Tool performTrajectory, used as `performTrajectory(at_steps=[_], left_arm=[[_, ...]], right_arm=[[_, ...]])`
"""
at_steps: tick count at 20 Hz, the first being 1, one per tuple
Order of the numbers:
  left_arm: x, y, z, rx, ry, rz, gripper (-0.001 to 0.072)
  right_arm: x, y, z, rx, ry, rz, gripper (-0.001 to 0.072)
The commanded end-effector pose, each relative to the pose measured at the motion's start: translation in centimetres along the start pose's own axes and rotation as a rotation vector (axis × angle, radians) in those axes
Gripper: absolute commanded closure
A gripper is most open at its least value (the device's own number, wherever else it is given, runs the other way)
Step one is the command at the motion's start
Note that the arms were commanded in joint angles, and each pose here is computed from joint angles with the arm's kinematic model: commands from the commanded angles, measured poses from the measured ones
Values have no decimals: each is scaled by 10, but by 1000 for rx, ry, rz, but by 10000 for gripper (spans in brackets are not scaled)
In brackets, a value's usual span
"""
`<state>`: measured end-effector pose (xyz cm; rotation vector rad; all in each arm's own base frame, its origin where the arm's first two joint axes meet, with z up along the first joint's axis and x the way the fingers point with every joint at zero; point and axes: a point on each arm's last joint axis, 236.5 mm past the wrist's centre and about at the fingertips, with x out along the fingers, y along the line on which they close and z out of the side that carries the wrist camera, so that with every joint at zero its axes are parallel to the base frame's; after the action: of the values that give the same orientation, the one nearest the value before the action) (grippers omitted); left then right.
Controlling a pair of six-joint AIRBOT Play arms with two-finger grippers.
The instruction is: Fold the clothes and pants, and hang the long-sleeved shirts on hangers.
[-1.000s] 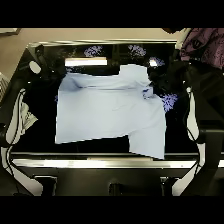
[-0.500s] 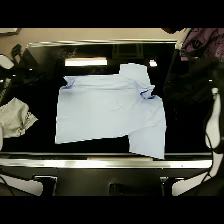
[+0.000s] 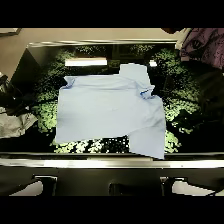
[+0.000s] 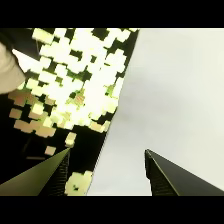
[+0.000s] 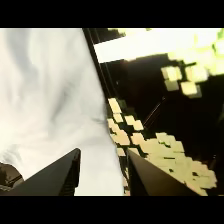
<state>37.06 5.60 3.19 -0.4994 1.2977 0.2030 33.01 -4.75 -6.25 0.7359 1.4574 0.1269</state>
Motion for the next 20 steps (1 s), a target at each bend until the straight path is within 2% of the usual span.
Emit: performTrajectory(at_steps=[1,5,8,9,10,11,12,13,14,15,18,20], left_arm=[[3,7,-16,-9,28,11,173],[3,6,-16,-6,26,9,173],[3,0,-25,-14,66,-13,164],[2,1,-30,-14,86,-9,147],[2,4,-34,-20,107,-6,87],[1,7,-37,-24,115,-4,84],[1,13,-39,-34,115,-2,84],[1,20,-41,-53,109,-12,84],[5,23,-47,-77,107,-63,84],[10,23,-57,-79,109,-136,84],[37,25,-102,-114,169,-320,85],[59,29,-129,-129,220,-337,86]], right_arm=[[29,-11,-19,22,-5,43,355],[43,4,-5,50,-39,151,356],[56,-3,-9,66,-1,159,370],[58,-4,-7,69,-6,162,376],[60,-3,-4,66,-14,172,377],[61,-2,-3,65,-17,179,403],[62,-2,-2,62,-22,180,469],[63,-3,0,50,-29,180,498],[63,-3,1,49,-34,177,554],[62,-3,0,39,-32,179,655],[62,1,-5,33,-9,194,676],[61,4,-11,31,14,208,676]])
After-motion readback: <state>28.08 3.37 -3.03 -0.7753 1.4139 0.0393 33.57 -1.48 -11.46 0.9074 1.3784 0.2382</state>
